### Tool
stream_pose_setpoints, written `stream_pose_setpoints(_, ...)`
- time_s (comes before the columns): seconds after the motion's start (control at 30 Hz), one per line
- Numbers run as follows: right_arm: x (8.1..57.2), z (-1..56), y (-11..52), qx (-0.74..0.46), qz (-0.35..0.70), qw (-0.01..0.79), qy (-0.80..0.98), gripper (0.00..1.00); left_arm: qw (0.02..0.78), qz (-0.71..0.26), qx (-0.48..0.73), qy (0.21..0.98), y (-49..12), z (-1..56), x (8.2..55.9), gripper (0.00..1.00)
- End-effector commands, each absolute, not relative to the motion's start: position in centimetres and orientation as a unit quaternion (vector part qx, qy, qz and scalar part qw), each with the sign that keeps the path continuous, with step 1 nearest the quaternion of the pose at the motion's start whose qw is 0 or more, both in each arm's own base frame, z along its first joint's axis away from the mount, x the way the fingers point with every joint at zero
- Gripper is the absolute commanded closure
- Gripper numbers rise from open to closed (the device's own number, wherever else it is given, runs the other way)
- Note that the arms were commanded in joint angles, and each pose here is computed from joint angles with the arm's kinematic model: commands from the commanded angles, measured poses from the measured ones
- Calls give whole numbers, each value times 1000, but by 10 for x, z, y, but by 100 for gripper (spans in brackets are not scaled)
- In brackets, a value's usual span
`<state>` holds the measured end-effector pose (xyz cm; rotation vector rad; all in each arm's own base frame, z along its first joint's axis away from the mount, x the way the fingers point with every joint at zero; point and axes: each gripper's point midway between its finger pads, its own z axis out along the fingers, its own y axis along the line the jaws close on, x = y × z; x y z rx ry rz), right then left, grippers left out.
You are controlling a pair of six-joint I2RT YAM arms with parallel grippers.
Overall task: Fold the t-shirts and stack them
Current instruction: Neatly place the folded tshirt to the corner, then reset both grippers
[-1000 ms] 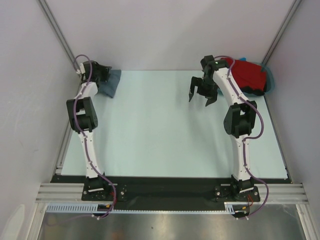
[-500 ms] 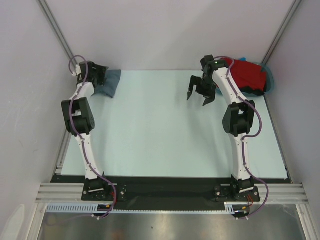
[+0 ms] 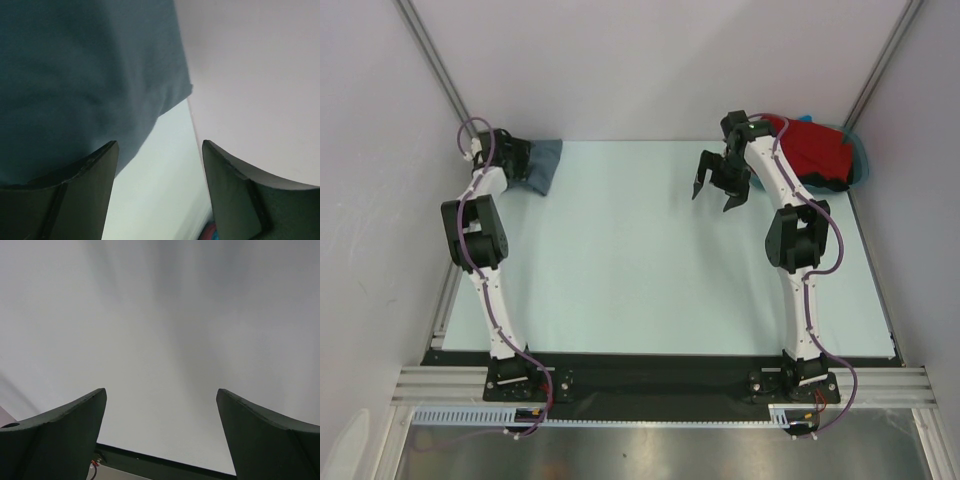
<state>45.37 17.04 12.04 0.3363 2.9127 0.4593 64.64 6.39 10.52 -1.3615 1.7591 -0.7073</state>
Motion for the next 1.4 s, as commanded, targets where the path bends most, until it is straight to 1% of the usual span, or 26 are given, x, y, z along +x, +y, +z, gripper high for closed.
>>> stream_pose_setpoints(0.0, 458, 136, 173, 118, 171, 106, 972, 0, 393, -260, -539, 698, 68, 117, 630, 26)
stream_pose_setpoints(0.17, 460, 136, 173, 121, 172, 107, 972, 0, 371, -238, -551, 709, 67, 100, 605, 26)
stream_pose_setpoints(0.33, 461, 137, 173, 121, 174, 109, 971, 0, 355, -217, -557, 719, 67, 88, 591, 26)
stream_pose_setpoints(0.4, 460, 136, 173, 122, 173, 107, 971, 0, 368, -228, -545, 718, 66, 96, 595, 25)
stream_pose_setpoints(0.53, 461, 137, 174, 123, 174, 109, 971, 0, 423, -270, -508, 700, 64, 134, 622, 24)
stream_pose_setpoints(0.57, 460, 137, 174, 122, 174, 109, 971, 0, 450, -288, -492, 687, 65, 158, 634, 24)
stream_pose_setpoints(0.6, 460, 137, 174, 122, 174, 109, 971, 0, 456, -291, -489, 684, 66, 166, 639, 24)
stream_pose_setpoints(0.67, 460, 137, 175, 121, 174, 108, 971, 0, 465, -280, -487, 684, 72, 183, 648, 24)
stream_pose_setpoints(0.83, 460, 137, 177, 122, 176, 109, 971, 0, 482, -237, -499, 681, 87, 195, 642, 23)
stream_pose_setpoints(0.9, 459, 137, 177, 124, 177, 108, 970, 0, 482, -213, -513, 677, 95, 189, 633, 24)
stream_pose_setpoints(1.17, 459, 138, 178, 126, 178, 109, 970, 0, 417, -163, -556, 700, 100, 139, 604, 25)
stream_pose_setpoints(1.37, 459, 138, 179, 125, 177, 110, 970, 0, 375, -160, -582, 704, 97, 112, 595, 25)
